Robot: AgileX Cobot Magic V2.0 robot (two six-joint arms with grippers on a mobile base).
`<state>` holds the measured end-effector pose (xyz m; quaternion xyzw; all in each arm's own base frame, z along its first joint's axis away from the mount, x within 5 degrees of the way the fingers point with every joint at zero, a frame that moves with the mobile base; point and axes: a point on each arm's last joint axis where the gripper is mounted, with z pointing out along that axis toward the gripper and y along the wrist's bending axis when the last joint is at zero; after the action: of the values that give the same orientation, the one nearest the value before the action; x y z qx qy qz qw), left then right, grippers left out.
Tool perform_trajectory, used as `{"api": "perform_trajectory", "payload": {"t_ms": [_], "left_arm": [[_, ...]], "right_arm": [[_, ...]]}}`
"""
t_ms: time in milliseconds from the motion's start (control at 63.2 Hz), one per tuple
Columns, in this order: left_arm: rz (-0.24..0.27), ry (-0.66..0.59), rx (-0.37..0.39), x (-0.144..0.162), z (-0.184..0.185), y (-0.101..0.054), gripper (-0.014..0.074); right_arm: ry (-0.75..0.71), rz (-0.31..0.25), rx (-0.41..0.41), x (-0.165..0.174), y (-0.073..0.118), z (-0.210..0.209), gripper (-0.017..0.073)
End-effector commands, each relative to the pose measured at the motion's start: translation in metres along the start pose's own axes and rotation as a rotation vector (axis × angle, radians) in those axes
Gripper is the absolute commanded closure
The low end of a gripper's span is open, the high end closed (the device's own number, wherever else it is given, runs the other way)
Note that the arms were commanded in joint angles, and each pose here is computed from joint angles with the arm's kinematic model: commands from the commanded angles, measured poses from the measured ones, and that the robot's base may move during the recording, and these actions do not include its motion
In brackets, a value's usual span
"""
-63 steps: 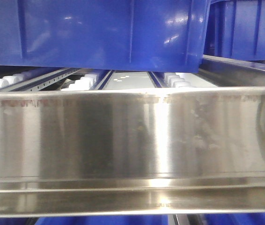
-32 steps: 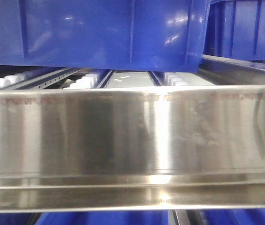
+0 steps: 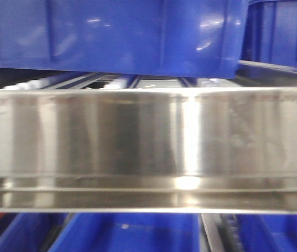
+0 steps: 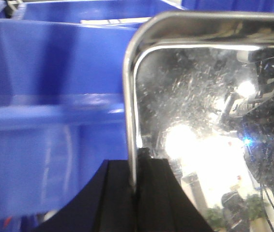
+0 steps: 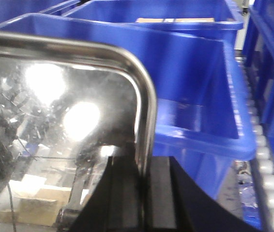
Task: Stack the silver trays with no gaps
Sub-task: 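Hold the lifted silver tray with both grippers and back away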
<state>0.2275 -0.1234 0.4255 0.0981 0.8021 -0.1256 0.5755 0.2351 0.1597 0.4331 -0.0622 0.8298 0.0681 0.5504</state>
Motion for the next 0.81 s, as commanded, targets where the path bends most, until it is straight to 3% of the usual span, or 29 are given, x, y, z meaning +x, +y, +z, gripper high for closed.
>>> {"api": "perform_trajectory", "payload": {"t_ms": [0,791], "left_arm": [[-0.008,-0.104,0.083,-0.0122,-0.0051,-0.0098,0.0611],[-0.008,-0.104,0.083,-0.0122,-0.0051,-0.0098,0.0611]], "right_arm": [[-0.091,0.005,-0.129,-0.0105,0.014,-0.0047,0.0637],[-0.091,0.005,-0.129,-0.0105,0.014,-0.0047,0.0637]]}}
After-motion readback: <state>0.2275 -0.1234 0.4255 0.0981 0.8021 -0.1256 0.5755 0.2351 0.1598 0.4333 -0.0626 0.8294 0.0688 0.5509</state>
